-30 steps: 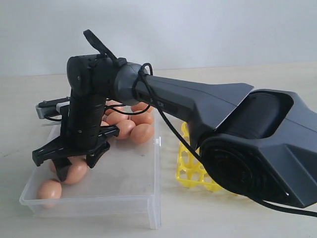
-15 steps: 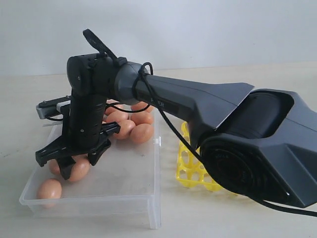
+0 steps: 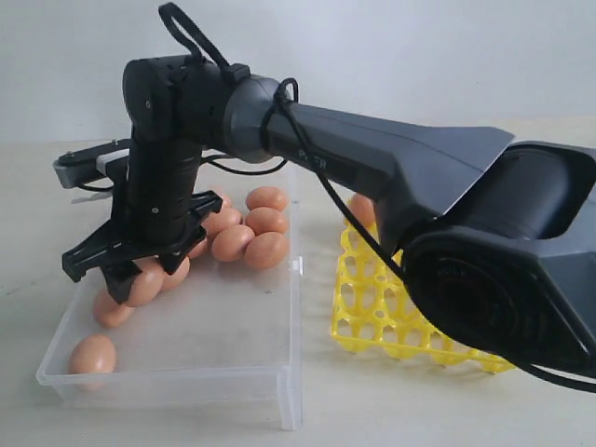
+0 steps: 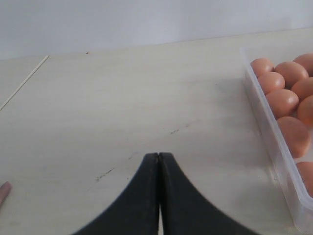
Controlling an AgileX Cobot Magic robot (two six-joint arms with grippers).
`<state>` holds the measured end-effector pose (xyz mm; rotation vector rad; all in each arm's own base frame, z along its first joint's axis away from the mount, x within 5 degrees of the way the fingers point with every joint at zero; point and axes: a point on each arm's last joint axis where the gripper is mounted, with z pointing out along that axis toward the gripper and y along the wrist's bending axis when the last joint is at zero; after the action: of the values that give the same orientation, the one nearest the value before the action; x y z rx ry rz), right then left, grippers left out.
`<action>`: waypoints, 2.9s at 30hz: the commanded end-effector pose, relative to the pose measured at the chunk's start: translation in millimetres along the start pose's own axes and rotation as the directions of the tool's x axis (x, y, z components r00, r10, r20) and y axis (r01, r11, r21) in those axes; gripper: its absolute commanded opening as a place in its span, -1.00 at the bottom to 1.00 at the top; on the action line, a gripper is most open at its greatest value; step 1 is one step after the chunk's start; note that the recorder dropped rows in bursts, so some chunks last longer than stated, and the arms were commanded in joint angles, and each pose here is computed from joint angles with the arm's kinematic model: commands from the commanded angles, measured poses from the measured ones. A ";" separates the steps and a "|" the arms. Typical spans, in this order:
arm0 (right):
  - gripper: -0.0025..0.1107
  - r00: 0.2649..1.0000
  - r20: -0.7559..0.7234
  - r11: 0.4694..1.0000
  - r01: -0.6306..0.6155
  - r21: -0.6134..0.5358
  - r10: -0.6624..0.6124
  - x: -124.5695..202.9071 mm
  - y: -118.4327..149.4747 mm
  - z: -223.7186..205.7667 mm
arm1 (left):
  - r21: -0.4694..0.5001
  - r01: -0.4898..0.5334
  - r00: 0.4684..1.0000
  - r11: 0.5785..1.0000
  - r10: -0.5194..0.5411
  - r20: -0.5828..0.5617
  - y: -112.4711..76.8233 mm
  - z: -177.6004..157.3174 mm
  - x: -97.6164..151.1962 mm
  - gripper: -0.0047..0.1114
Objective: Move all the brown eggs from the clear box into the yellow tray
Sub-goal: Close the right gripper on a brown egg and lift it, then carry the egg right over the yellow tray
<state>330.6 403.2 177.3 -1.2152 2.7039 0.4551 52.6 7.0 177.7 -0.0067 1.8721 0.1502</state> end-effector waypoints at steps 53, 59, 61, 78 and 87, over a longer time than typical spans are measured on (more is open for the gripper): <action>-0.96 0.969 -0.088 0.964 0.238 0.114 -0.229 86.1 -34.3 -12.4 | 0.008 0.008 1.000 1.000 -0.008 0.011 -0.4 -0.8 -1.6 -0.92; -0.96 0.947 0.114 0.937 0.271 0.218 -0.301 73.3 -30.5 -47.1 | 0.008 0.008 1.000 1.000 -0.008 0.011 -0.4 -0.8 -1.6 -0.92; -0.96 0.919 0.134 0.909 0.329 0.258 -0.371 77.6 -30.8 -56.3 | 0.008 0.008 1.000 1.000 -0.008 0.011 -0.4 -0.8 -1.6 -0.92; -0.96 0.871 0.406 0.888 0.069 0.455 -0.276 165.4 -95.6 -115.7 | 0.008 0.008 1.000 1.000 -0.008 0.011 -0.4 -0.8 -1.6 -0.92; -0.96 0.899 0.435 0.853 -0.180 0.489 -0.059 199.8 -177.8 -117.5 | 0.008 0.008 1.000 1.000 -0.008 0.011 -0.4 -0.8 -1.6 -0.92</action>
<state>324.0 120.9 206.0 -0.8035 2.2536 -0.0099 52.6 7.0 177.7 -0.0067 1.8721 0.1502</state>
